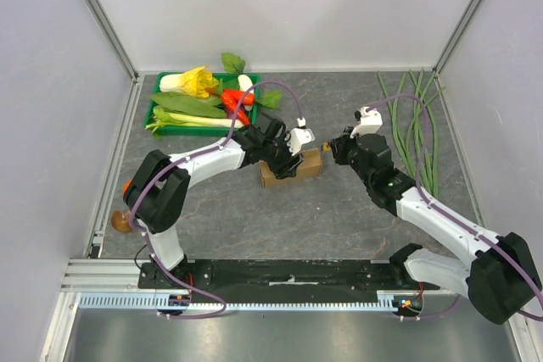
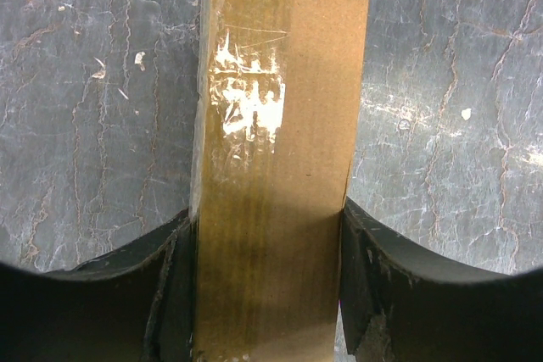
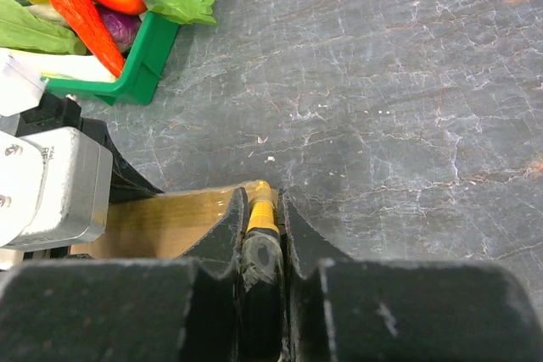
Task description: Unpack the express box
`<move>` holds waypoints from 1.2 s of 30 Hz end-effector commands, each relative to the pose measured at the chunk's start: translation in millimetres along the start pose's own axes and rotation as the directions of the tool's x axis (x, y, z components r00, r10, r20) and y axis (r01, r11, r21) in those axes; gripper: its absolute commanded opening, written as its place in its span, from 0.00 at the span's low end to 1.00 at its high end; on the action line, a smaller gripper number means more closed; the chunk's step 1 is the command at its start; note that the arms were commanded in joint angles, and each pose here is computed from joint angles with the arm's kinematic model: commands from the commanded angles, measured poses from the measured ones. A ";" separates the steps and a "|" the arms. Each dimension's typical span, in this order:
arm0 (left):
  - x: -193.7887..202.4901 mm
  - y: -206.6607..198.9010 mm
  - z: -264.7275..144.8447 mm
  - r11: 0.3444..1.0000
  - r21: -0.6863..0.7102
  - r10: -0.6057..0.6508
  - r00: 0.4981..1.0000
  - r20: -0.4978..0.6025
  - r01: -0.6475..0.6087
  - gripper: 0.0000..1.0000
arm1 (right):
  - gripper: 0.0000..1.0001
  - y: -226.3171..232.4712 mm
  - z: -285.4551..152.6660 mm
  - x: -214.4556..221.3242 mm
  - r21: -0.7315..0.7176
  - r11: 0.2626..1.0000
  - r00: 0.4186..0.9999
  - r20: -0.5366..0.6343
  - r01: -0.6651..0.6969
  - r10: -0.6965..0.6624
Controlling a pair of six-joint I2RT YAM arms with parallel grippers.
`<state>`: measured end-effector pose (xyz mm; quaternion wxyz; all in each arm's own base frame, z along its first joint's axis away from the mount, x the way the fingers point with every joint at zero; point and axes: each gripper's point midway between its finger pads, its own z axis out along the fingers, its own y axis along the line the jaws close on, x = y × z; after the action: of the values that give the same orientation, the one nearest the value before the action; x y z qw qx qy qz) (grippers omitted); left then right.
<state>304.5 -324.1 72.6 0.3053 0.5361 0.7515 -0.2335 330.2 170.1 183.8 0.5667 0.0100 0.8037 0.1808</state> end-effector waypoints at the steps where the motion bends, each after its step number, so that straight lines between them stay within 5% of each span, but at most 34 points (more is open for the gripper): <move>1: 40.1 -17.4 3.5 0.998 0.059 0.005 0.993 -0.118 0.002 0.53 | 0.00 3.7 3.7 -12.7 -0.023 1.000 0.998 0.060 -0.009 0.010; 26: 41.3 -17.7 4.7 0.998 0.062 -0.005 0.991 -0.132 0.013 0.52 | 0.00 4.0 14.7 7.7 -0.047 0.999 1.000 0.010 -0.005 0.006; 36: 43.1 -17.8 11.1 0.985 0.106 -0.119 0.980 -0.158 0.136 0.51 | 0.00 -0.2 8.0 46.1 -0.094 0.996 0.998 -0.058 0.008 -0.014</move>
<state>305.4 -321.8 69.7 0.2897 0.5324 0.7584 -0.2395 337.5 178.8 171.0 0.5779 0.0006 0.7884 0.2108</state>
